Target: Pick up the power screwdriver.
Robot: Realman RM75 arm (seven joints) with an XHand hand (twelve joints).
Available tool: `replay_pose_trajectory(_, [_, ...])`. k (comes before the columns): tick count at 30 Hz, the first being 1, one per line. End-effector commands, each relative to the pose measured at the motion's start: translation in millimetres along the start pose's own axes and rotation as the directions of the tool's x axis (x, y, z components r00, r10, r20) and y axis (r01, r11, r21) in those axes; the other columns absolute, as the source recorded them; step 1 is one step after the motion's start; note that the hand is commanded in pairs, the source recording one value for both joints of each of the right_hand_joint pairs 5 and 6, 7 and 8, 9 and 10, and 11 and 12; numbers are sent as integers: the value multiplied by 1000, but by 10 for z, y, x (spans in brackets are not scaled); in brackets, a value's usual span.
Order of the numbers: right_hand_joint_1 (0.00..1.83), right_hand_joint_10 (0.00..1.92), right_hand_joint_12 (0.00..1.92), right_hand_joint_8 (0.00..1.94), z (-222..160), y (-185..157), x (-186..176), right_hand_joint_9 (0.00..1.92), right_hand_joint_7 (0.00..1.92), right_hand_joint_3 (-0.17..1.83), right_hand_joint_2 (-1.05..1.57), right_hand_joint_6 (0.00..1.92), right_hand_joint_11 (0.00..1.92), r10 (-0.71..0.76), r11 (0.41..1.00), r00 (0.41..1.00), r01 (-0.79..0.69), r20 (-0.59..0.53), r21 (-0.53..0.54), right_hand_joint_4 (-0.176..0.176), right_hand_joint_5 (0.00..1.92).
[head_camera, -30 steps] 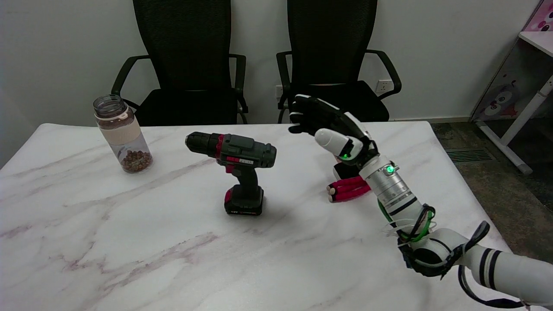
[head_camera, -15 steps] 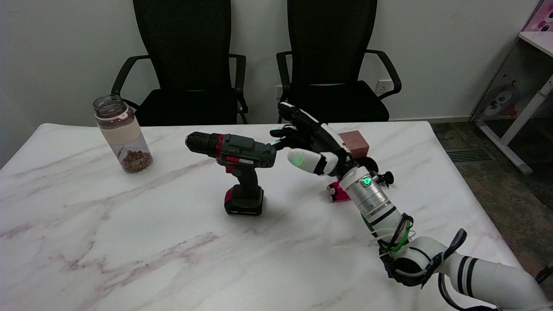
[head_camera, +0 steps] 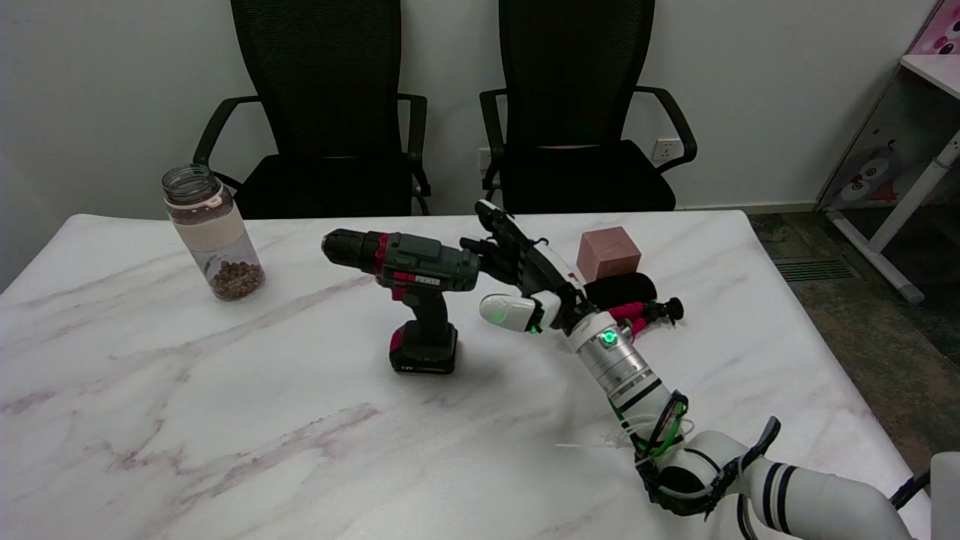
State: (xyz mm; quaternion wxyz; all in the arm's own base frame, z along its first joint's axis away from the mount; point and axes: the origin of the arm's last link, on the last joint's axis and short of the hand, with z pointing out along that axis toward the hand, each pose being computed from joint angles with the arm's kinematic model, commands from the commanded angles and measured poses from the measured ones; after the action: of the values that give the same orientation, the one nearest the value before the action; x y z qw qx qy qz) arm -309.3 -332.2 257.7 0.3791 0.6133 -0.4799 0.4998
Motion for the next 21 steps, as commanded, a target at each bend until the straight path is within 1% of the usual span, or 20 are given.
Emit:
replay_pose_trajectory(1, [844,181,346,0,-33,158,-183,181,0,726,-131,0,346,-15,999,1000,15,5,-33,1,0])
replay_pose_trajectory(6, [837,87,241,0,5,142,-229,87,0,626,-119,0,241,-18,1000,1000,19,23,-24,-17,0])
replay_pose_trajectory(10, [853,72,196,0,48,127,-284,72,0,563,-135,0,196,-15,1000,999,15,30,-13,-33,0])
replay_pose_trajectory(14, [867,80,181,0,56,152,-359,80,0,577,-150,0,181,0,1000,1000,0,28,-15,-40,0])
replay_pose_trajectory(21, [870,98,174,0,58,188,-420,98,0,595,-153,0,174,12,1000,1000,-11,23,-22,-41,0])
